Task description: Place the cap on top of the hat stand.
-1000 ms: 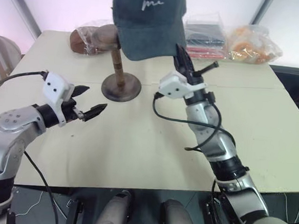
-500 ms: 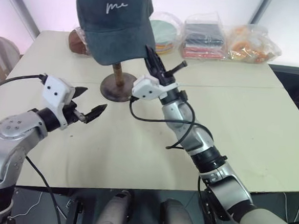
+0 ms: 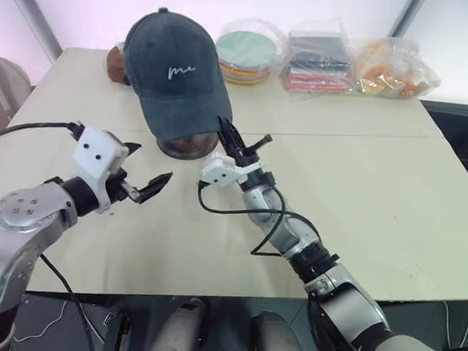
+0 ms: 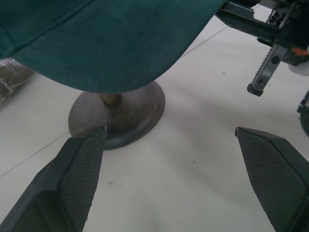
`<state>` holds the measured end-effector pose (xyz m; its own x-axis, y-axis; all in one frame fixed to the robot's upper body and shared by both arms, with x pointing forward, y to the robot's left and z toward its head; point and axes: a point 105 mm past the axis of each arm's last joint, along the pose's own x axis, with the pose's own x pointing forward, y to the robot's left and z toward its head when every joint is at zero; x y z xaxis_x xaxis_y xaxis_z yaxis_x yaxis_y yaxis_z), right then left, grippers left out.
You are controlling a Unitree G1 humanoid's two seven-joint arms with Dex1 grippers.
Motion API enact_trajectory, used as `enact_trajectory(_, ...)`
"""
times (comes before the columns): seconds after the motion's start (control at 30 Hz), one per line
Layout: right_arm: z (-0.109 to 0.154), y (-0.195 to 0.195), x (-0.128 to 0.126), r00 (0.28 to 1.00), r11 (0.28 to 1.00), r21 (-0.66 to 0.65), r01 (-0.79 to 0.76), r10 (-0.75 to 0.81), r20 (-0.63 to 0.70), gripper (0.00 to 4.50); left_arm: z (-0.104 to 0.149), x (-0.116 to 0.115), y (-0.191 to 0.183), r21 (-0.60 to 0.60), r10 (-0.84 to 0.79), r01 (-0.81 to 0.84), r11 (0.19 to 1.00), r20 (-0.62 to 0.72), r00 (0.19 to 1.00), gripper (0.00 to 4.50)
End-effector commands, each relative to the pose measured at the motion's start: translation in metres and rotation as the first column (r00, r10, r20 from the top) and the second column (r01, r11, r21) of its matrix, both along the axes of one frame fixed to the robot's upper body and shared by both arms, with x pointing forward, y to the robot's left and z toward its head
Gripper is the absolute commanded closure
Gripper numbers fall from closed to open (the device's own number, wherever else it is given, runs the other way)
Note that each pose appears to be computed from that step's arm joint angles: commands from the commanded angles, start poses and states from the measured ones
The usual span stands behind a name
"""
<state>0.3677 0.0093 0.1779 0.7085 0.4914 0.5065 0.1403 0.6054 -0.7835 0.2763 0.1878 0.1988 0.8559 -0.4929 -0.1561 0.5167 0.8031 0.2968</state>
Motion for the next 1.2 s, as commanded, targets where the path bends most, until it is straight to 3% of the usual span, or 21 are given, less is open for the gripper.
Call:
enact_trajectory(0.03, 0.006, 0.004, 0.000, 1.000, 1.000, 0.026, -0.010, 0.009, 0.027, 4.48, 0.013, -0.004, 0.002, 0.030, 0.014, -0.016, 0.999, 0.056, 0.998, 0.00)
enact_trajectory(0.3, -0.003, 0.004, 0.009, 1.000, 1.000, 0.004, 0.016, -0.016, 0.010, 4.48, 0.012, -0.005, 0.005, 0.047, 0.032, -0.035, 0.998, 0.060, 0.998, 0.00)
enact_trajectory(0.73, -0.007, 0.023, -0.015, 0.993, 0.995, -0.036, -0.095, 0.097, 0.067, 4.48, 0.011, -0.005, 0.010, 0.047, 0.053, -0.056, 0.997, 0.054, 0.997, 0.00)
enact_trajectory(1.2, -0.009, 0.023, -0.017, 0.996, 0.998, -0.030, -0.061, 0.063, 0.062, 4.48, 0.009, -0.006, 0.008, 0.046, 0.048, -0.050, 0.998, 0.042, 0.998, 0.00)
